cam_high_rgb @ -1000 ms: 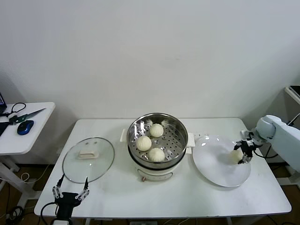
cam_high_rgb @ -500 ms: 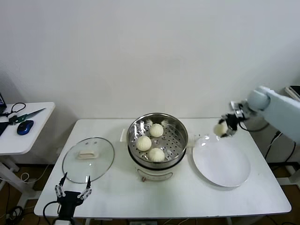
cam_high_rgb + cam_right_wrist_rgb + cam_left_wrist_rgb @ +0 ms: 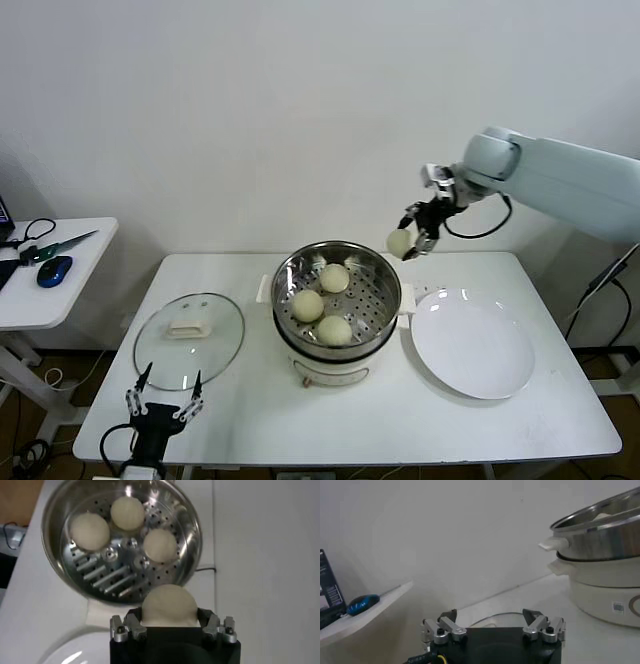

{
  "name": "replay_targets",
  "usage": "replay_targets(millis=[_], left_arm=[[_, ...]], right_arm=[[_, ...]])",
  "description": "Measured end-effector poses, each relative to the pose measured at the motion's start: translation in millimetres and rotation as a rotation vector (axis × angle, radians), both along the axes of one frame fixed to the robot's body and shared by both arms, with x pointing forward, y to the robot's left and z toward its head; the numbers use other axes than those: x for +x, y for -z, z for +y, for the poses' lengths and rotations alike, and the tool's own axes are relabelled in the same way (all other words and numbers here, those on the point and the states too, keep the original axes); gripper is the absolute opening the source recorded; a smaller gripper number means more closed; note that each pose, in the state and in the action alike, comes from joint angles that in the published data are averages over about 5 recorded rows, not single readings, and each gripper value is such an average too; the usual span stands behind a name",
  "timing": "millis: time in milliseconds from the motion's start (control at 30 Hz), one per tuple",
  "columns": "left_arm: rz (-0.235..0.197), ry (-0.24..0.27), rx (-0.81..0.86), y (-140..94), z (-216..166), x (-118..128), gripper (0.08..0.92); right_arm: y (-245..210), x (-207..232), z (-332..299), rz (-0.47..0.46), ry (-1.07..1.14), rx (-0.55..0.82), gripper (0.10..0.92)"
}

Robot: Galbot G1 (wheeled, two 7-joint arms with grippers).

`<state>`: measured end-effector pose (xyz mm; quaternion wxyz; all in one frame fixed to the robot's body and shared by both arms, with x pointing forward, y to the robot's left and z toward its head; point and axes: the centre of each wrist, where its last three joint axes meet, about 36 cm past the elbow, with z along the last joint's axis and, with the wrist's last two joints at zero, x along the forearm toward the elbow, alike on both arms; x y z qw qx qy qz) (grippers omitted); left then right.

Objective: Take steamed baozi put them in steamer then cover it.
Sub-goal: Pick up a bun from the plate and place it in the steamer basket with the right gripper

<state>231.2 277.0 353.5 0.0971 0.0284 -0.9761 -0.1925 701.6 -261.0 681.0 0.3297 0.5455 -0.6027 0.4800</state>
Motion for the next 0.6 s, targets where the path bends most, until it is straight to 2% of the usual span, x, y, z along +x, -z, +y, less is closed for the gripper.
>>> replay_targets(millis=[233, 600], left_arm=[[-0.001, 0.000, -0.007, 2, 0, 2, 0.823], [0.007, -0.003, -0.003, 4, 4, 1, 0.823]], right_arm=[[18, -3, 44, 0.040, -0.028, -0.041, 0.712], [70, -6, 84, 0.103, -0.071, -0.100, 0.712]])
